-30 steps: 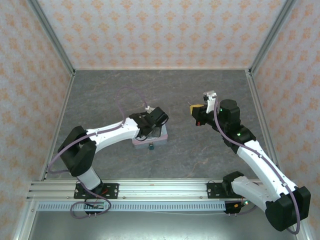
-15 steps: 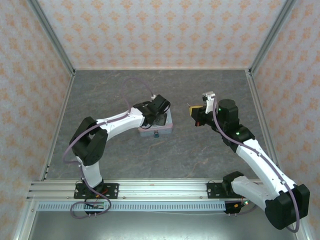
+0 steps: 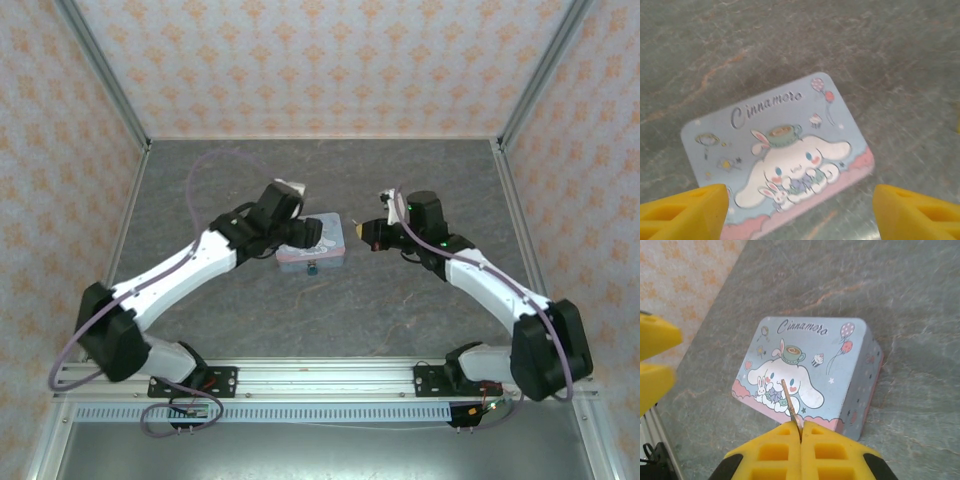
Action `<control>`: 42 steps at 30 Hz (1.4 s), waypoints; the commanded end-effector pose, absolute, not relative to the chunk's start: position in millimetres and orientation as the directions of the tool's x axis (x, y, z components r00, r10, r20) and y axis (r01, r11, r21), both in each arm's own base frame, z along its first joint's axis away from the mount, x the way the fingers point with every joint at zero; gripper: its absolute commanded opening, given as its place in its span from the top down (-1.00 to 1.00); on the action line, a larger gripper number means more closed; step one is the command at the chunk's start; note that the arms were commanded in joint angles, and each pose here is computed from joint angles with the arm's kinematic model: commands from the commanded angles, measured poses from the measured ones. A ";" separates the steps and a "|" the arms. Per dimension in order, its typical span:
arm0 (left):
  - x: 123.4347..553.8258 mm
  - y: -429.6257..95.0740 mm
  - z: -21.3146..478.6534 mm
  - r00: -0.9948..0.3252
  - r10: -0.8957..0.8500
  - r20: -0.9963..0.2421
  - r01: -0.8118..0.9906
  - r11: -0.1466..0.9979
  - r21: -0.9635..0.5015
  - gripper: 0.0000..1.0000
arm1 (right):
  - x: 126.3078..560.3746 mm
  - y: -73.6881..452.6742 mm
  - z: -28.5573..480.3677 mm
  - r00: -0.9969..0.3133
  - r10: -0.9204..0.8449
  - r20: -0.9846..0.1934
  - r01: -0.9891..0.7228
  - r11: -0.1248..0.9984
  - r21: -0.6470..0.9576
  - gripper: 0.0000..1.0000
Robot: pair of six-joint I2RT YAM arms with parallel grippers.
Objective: Unlock a padlock with a key
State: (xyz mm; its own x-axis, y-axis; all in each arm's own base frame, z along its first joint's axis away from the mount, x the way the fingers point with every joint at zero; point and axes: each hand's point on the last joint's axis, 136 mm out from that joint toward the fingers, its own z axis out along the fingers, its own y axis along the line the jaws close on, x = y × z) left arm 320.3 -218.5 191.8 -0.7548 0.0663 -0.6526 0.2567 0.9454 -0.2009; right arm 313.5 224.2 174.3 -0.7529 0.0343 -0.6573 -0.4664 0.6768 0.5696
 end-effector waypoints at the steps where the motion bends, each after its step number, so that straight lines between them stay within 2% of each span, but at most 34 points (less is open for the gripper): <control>1: 288.2 -221.8 145.4 -0.834 0.034 -0.551 0.244 0.918 -0.313 -0.51 | 325.0 247.6 192.5 -0.735 0.031 -0.678 -0.521 0.615 0.592 1.00; 7: 260.2 -220.6 106.9 -0.854 -0.052 -0.517 0.213 0.873 -0.439 -0.48 | 343.0 269.8 176.4 -0.767 0.013 -0.641 -0.507 0.601 0.618 1.00; 17: 263.8 -233.1 70.3 -0.850 -0.140 -0.508 0.188 0.820 -0.541 -0.49 | 368.9 291.3 136.9 -0.814 0.009 -0.581 -0.453 0.615 0.645 1.00; 33: 287.7 -236.0 46.2 -0.805 -0.119 -0.582 0.218 0.853 -0.475 -0.43 | 357.8 279.4 83.8 -0.858 -0.031 -0.513 -0.394 0.679 0.619 1.00; 42: 299.6 -237.0 38.9 -0.790 -0.137 -0.597 0.199 0.864 -0.462 -0.35 | 351.7 277.9 79.4 -0.862 -0.034 -0.506 -0.391 0.680 0.620 1.00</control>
